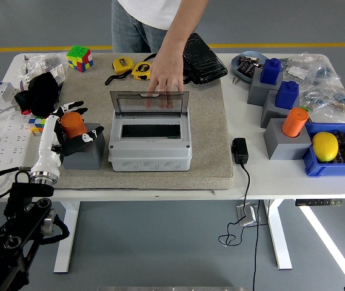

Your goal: Fetch the battery,place it into the box,close the lid of the box

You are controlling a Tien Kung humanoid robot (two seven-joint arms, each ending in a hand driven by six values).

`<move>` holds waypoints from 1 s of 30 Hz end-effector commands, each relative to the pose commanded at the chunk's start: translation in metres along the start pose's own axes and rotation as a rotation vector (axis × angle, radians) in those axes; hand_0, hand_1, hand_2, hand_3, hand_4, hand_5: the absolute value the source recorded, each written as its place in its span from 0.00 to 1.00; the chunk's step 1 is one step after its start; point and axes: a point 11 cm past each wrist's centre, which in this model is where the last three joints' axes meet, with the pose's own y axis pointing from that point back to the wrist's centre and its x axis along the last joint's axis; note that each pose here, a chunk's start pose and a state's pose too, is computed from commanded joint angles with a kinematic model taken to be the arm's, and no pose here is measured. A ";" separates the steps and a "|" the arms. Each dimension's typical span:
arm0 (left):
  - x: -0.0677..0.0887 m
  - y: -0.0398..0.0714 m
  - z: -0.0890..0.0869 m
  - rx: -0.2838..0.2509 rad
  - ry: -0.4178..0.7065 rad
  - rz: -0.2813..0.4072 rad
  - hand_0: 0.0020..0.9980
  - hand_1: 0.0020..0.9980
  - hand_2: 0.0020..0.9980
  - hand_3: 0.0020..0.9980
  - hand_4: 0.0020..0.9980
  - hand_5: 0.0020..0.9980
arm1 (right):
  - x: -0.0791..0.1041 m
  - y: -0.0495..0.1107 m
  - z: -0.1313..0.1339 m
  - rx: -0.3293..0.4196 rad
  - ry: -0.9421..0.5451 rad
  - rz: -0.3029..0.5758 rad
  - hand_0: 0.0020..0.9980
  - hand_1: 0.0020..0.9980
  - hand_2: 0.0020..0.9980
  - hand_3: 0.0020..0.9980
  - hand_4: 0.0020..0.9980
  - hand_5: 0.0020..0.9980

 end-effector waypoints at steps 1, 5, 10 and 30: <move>0.000 0.000 0.000 0.000 0.002 0.002 0.61 0.71 0.61 0.69 1.00 0.00 | 0.000 0.000 0.000 -0.001 0.000 0.001 0.82 0.77 0.75 0.79 1.00 1.00; -0.002 0.000 -0.001 0.002 0.005 0.006 0.61 0.71 0.61 0.69 1.00 0.00 | 0.001 0.000 0.000 0.000 0.000 0.002 0.82 0.77 0.75 0.79 1.00 1.00; -0.005 -0.001 -0.003 0.006 0.016 0.008 0.62 0.71 0.61 0.68 1.00 0.00 | 0.001 0.000 0.001 -0.002 0.001 0.002 0.82 0.77 0.75 0.79 1.00 1.00; -0.011 -0.002 -0.005 0.010 0.018 0.014 0.30 0.47 0.38 0.36 1.00 0.00 | 0.000 0.000 -0.002 0.003 -0.002 0.000 0.82 0.77 0.75 0.79 1.00 1.00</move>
